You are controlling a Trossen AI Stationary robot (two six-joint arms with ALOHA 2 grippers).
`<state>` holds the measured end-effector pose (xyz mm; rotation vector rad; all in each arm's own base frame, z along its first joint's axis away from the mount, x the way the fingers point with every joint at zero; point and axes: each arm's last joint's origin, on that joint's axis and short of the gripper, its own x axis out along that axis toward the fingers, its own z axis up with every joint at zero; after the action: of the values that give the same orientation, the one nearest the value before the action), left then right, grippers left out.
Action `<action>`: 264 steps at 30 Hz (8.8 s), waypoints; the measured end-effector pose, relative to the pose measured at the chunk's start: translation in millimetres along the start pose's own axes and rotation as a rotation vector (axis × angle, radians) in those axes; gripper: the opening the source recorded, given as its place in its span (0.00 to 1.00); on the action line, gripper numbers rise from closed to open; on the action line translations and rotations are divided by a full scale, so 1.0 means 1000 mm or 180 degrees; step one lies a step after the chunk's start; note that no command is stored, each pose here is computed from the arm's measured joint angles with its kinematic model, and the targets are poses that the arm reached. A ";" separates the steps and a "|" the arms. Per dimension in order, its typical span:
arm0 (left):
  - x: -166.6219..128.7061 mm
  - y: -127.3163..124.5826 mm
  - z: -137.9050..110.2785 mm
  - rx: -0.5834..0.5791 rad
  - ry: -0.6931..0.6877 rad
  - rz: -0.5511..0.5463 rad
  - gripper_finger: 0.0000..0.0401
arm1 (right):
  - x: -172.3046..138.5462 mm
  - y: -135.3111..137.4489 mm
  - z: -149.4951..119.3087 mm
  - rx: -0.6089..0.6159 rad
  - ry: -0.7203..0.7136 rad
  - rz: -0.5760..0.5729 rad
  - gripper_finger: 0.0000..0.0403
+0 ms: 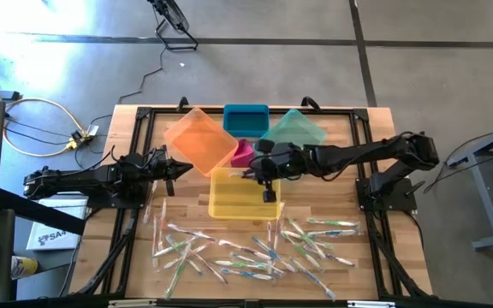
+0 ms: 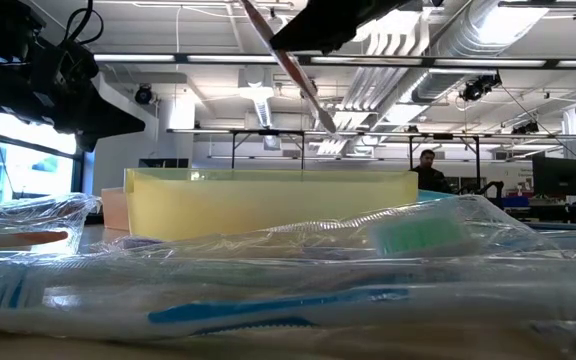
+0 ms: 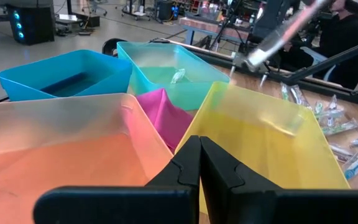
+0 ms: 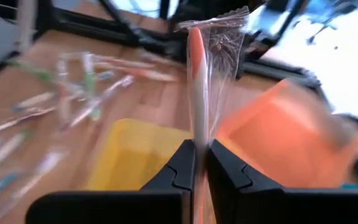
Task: Pick & Place Toothbrushes
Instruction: Put the orange toothbrush into the yellow bin, then put the green toothbrush into the green bin
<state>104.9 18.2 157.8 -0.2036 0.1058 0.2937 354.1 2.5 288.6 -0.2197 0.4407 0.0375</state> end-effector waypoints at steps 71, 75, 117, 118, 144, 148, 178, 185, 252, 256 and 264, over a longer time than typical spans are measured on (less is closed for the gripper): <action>0.000 0.000 0.000 0.0000 0.0003 -0.0001 0.00 | 0.004 -0.025 -0.027 0.0981 0.0555 0.0225 0.24; 0.000 0.000 0.000 0.0002 0.0017 -0.0002 0.00 | -0.014 -0.025 -0.020 0.0973 0.0562 0.0168 0.08; 0.001 0.000 -0.001 0.0054 0.0044 -0.0010 0.00 | 0.009 -0.027 0.000 0.1014 -0.0358 0.0052 0.00; 0.001 0.000 -0.001 0.0044 0.0044 -0.0010 0.00 | 0.010 -0.027 -0.001 0.1017 -0.0326 0.0055 0.00; 0.001 0.000 -0.001 -0.0018 0.0043 -0.0006 0.00 | 0.012 -0.029 -0.006 0.1096 -0.0196 -0.0226 0.00; 0.001 0.000 -0.001 -0.0018 0.0043 -0.0005 0.00 | 0.012 -0.029 -0.006 0.1146 -0.0200 -0.0223 0.00; 0.001 0.000 -0.001 0.0068 0.0047 -0.0020 0.00 | 0.013 -0.029 -0.007 0.1234 -0.0194 -0.0195 0.00; 0.001 0.000 -0.001 0.0067 0.0047 -0.0019 0.00 | 0.013 -0.029 -0.007 0.1202 -0.0193 -0.0196 0.00; 0.001 0.001 0.000 0.0064 0.0002 0.0066 0.00 | -0.110 0.019 -0.103 0.1417 -0.1070 -0.0605 0.01; 0.001 0.001 0.000 0.0080 0.0003 0.0066 0.00 | -0.117 0.016 -0.102 0.1658 -0.0434 -0.0805 0.01; 0.001 0.001 0.000 0.0088 0.0006 0.0067 0.00 | -0.137 0.014 -0.085 0.1889 0.0682 -0.0634 0.01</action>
<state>105.5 18.8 157.3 -0.1754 0.1140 0.3128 193.3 -0.6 269.8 0.3206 0.6213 -0.3122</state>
